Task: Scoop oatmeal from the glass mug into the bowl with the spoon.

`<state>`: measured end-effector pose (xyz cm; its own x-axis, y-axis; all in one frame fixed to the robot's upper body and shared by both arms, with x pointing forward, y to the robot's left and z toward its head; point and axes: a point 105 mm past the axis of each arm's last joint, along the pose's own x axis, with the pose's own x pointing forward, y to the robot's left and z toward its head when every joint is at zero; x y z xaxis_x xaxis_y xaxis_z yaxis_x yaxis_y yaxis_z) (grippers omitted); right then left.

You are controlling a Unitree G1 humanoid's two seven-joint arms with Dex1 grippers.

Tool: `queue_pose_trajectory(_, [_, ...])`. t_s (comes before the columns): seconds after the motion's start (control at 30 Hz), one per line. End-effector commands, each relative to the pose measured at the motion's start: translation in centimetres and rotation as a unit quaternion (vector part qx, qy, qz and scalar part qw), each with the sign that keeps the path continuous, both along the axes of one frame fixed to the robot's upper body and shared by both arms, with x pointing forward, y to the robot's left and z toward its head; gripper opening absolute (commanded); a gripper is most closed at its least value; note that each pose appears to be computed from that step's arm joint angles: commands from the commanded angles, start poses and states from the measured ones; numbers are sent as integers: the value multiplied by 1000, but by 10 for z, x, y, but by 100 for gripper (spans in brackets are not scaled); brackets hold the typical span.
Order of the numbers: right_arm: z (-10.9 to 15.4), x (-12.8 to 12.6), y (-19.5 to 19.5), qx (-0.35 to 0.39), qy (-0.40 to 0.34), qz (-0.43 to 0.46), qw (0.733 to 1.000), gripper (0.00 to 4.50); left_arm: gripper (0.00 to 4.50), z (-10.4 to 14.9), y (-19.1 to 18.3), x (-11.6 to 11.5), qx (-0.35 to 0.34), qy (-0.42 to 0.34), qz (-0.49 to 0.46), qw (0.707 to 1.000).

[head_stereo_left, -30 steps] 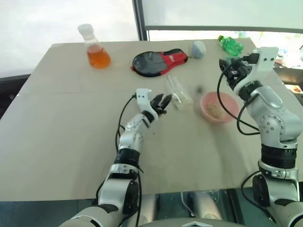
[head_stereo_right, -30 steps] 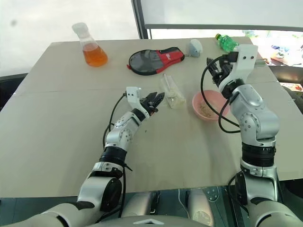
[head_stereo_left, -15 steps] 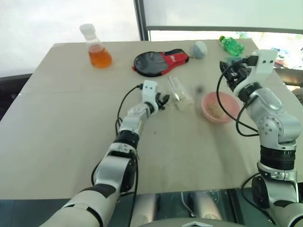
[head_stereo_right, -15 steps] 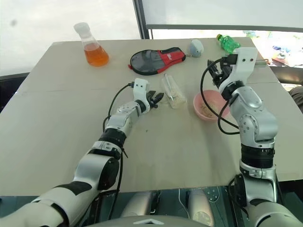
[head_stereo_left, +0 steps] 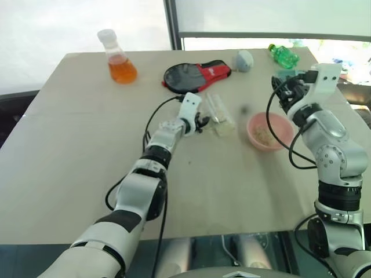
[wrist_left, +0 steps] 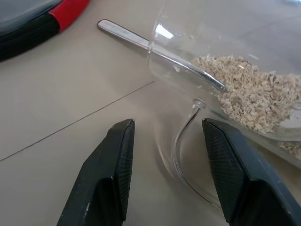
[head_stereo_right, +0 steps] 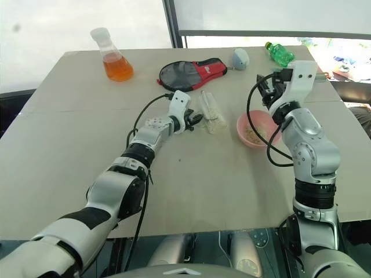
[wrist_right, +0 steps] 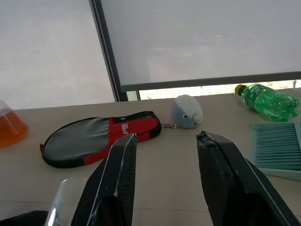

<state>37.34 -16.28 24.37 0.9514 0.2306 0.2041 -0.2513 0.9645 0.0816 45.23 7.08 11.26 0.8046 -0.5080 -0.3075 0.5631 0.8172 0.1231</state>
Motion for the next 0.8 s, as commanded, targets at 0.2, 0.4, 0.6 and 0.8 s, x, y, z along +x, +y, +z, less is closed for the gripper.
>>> queue_pose_trajectory(0.2, [16,-8,-2,6,-39,-5,999,211,185,-15,6,-2,71,21,-11,997])
queue_pose_trajectory(0.4, [15,-8,-2,6,-39,-6,999,211,106,-17,6,-1,85,17,-11,996])
queue_pose_trajectory(0.6, [14,-9,-3,7,-40,-9,999,211,106,-17,5,-1,80,14,-17,997])
queue_pose_trajectory(0.8, [14,-9,-4,7,-40,-11,999,211,2,-19,4,-2,91,10,-17,996])
